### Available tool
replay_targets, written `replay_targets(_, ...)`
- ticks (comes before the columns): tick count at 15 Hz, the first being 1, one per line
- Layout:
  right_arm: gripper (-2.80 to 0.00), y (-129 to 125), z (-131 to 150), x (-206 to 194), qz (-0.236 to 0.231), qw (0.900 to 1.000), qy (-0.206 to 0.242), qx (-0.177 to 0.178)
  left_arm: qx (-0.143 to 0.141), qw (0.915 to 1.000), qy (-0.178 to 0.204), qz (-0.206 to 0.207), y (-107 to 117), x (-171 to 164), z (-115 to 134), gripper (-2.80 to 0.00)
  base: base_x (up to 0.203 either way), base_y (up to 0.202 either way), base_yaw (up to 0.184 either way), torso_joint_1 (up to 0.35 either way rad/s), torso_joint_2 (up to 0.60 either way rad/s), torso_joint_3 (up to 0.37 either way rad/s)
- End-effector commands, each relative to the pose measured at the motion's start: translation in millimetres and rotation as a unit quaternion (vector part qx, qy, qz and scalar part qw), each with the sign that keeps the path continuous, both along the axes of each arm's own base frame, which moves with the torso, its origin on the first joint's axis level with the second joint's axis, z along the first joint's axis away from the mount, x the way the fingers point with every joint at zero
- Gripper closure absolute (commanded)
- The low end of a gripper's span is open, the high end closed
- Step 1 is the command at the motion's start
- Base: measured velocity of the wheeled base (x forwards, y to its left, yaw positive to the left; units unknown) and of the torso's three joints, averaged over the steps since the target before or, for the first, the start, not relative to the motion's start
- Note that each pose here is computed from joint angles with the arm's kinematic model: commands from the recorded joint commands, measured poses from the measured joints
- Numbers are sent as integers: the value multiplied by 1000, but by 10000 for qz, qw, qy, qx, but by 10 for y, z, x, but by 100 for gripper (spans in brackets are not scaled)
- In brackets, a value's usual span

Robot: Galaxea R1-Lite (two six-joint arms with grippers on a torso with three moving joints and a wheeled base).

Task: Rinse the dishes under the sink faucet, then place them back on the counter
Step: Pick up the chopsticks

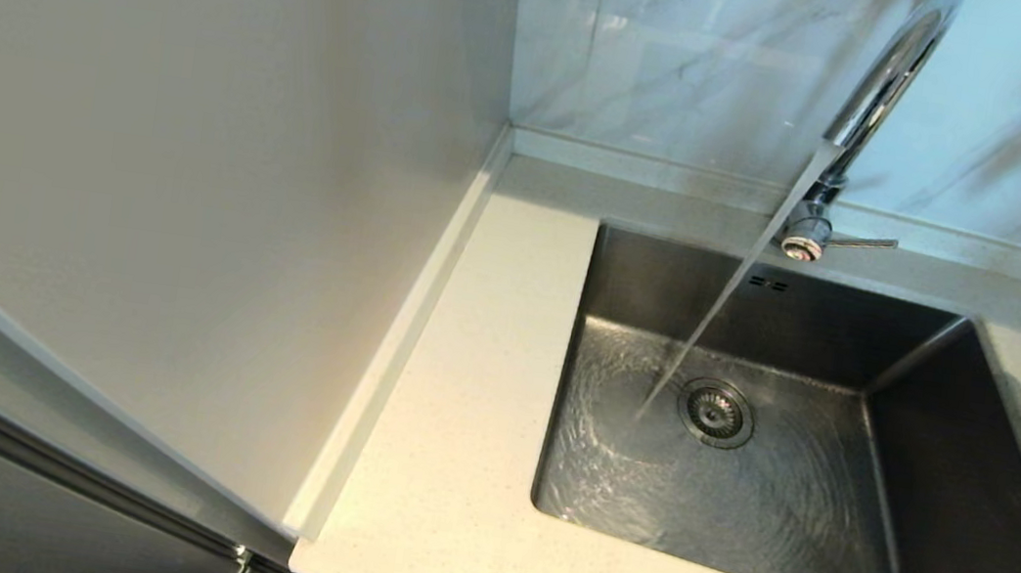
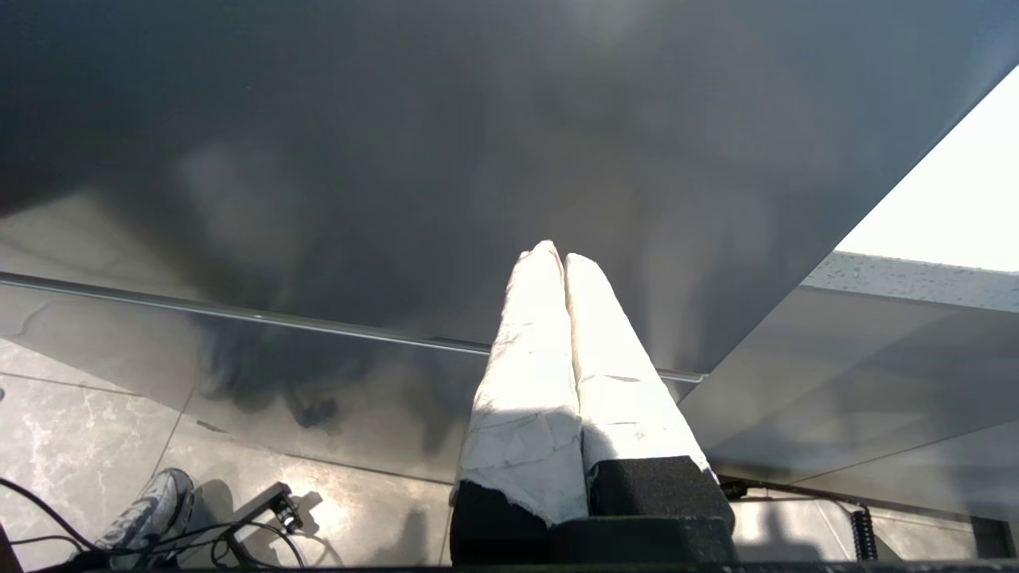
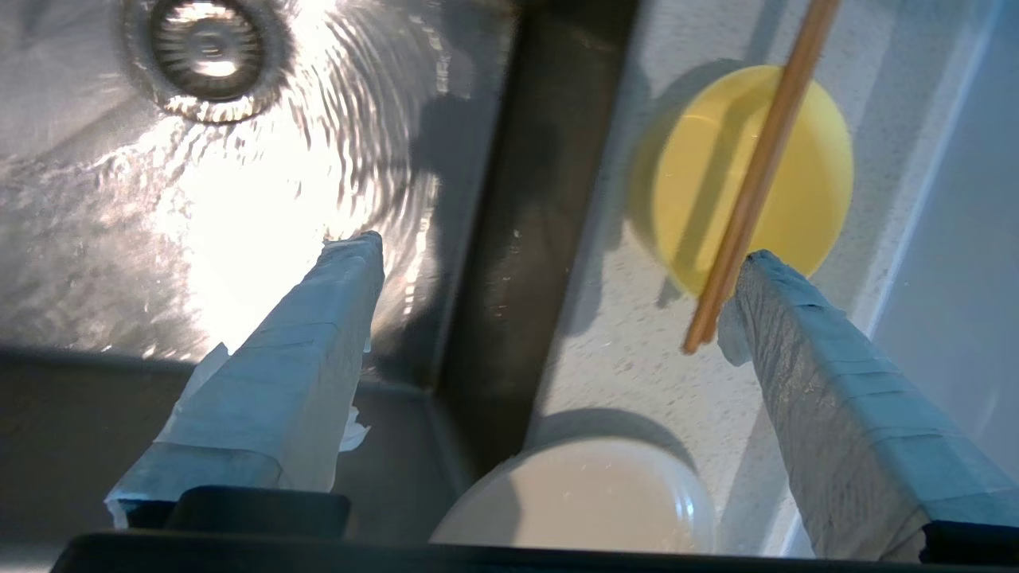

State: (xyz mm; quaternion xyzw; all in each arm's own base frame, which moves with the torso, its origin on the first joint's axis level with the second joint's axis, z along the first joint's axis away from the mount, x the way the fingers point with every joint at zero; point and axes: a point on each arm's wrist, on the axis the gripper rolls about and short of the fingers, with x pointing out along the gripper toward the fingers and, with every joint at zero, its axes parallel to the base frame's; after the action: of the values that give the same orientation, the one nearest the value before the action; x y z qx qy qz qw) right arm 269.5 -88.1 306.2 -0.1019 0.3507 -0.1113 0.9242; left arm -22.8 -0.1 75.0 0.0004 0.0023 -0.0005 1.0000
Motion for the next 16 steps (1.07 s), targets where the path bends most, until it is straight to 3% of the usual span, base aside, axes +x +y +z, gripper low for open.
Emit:
replay_targets(1, -280, -184, -197, 291, -169, 9994, 303, 88, 3, 10000, 0, 5, 0, 0, 0, 0, 0, 0, 0, 0, 0, 0)
replay_targets(4, -280, -340, -175, 383, -654, 9965, 184, 487, -3, 10000, 0, 4, 0, 0, 0, 0, 0, 0, 0, 0, 0, 0)
replay_targets(6, -280, -450, -93, 383, -862, 9893, 151, 1169, -4, 10000, 0, 5, 0, 0, 0, 0, 0, 0, 0, 0, 0, 0)
replay_targets(8, -280, -661, -140, 388, -1228, 9730, 22, 1955, -3, 10000, 0, 5, 0, 0, 0, 0, 0, 0, 0, 0, 0, 0)
replay_targets(12, -280, -988, -253, 399, -1616, 9649, -171, 2062, 3, 10000, 0, -2, 0, 0, 0, 0, 0, 0, 0, 0, 0, 0)
replay_targets(16, -280, -1088, -307, 441, -1392, 9705, -210, 1958, 3, 10000, 0, -2, 0, 0, 0, 0, 0, 0, 0, 0, 0, 0)
